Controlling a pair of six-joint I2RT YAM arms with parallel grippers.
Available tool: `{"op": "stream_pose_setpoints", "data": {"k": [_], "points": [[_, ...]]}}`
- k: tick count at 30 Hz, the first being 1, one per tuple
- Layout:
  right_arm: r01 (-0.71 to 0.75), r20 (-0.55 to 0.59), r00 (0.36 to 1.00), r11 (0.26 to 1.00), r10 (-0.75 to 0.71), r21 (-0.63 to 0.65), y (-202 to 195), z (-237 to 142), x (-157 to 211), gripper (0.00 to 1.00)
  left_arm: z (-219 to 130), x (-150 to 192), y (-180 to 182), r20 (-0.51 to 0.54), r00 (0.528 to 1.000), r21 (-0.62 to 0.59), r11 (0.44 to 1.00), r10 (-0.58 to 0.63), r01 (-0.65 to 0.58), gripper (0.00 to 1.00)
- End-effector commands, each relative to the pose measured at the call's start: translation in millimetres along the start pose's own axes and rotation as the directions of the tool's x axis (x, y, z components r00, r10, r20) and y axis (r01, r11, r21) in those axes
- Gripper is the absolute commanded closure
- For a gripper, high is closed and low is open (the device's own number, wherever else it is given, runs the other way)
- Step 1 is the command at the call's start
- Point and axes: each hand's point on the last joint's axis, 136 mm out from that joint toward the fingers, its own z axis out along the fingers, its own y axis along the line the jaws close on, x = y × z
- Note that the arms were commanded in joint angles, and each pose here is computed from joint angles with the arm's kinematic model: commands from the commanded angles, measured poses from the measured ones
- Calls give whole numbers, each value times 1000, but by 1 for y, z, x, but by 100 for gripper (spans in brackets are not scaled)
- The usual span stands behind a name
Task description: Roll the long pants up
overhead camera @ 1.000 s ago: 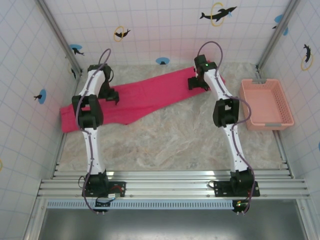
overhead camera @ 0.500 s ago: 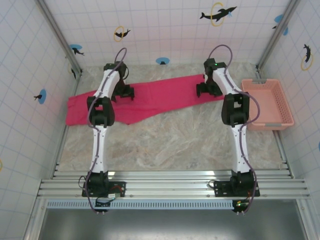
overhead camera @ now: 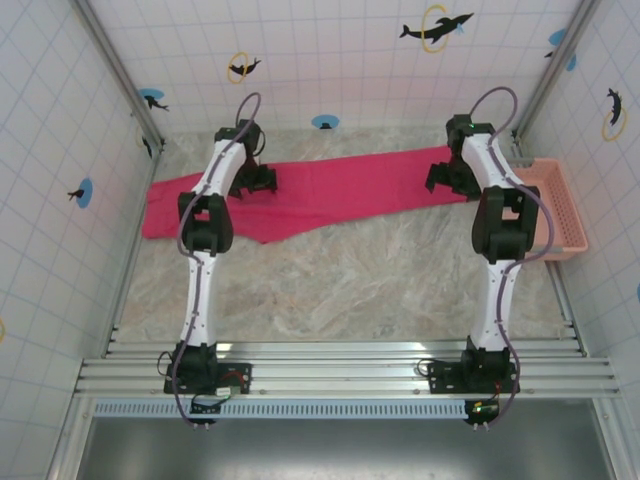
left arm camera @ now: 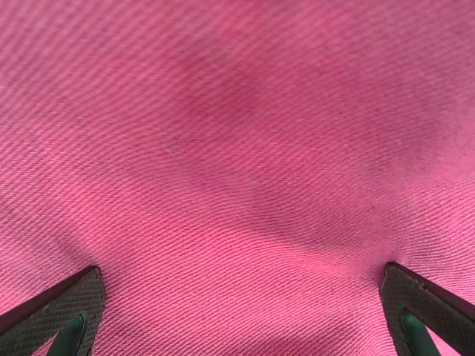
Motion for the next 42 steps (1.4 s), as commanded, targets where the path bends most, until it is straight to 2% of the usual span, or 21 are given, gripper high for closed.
{"op": "stream_pose_setpoints", "data": {"k": [1, 3, 7, 17, 19, 26, 27, 29, 30, 32, 33, 34, 36, 38, 42], "points": [[-79, 54, 995, 997, 79, -13, -6, -13, 1, 2, 38, 28, 84, -161, 982, -77, 993, -102, 90, 3], [-96, 43, 994, 995, 96, -6, -8, -9, 8, 2, 34, 26, 88, -160, 982, -9, 995, -98, 98, 3], [-154, 37, 987, 988, 155, -25, -6, 6, 15, 2, 29, 23, 90, -163, 981, 1, 994, -105, 107, 3], [-195, 76, 977, 980, 197, -36, 20, 33, -15, 2, 24, 25, 89, -165, 983, 22, 996, -80, 85, 2], [-224, 37, 974, 974, 225, -34, 21, 53, -13, 2, 21, 25, 89, -159, 984, 28, 996, -75, 80, 2], [-291, 15, 956, 956, 292, -39, 21, 79, -23, 1, 10, 26, 90, -152, 987, 26, 997, -62, 67, 3], [-299, 17, 954, 953, 300, -45, 21, 79, -26, 3, 8, 26, 90, -148, 987, 22, 998, -61, 65, 2], [-307, 18, 951, 950, 309, -63, 23, 82, -32, 14, 4, 25, 89, -142, 988, 25, 998, -58, 63, 2], [-310, 14, 950, 947, 312, -80, 25, 83, -34, 23, 2, 25, 88, -139, 989, 28, 998, -57, 62, 2], [-317, 2, 948, 942, 319, -106, 29, 86, -38, 48, -1, 25, 86, -137, 989, 28, 998, -54, 58, 3], [-319, -2, 947, 941, 321, -117, 32, 87, -39, 66, -2, 26, 85, -137, 989, 26, 998, -48, 52, 3], [-317, -8, 948, 940, 319, -124, 33, 88, -39, 76, -4, 26, 83, -134, 990, 25, 998, -46, 50, 2], [-315, -16, 949, 939, 316, -135, 34, 87, -39, 92, -6, 26, 78, -131, 991, 27, 999, -37, 41, 2], [-302, -15, 953, 943, 303, -141, 33, 83, -39, 100, -8, 26, 68, -125, 992, 29, 999, -17, 21, 3], [-252, 49, 963, 947, 266, -197, 36, 52, -50, 100, -7, 29, 41, -128, 992, 39, 999, 21, -16, 3]]}}
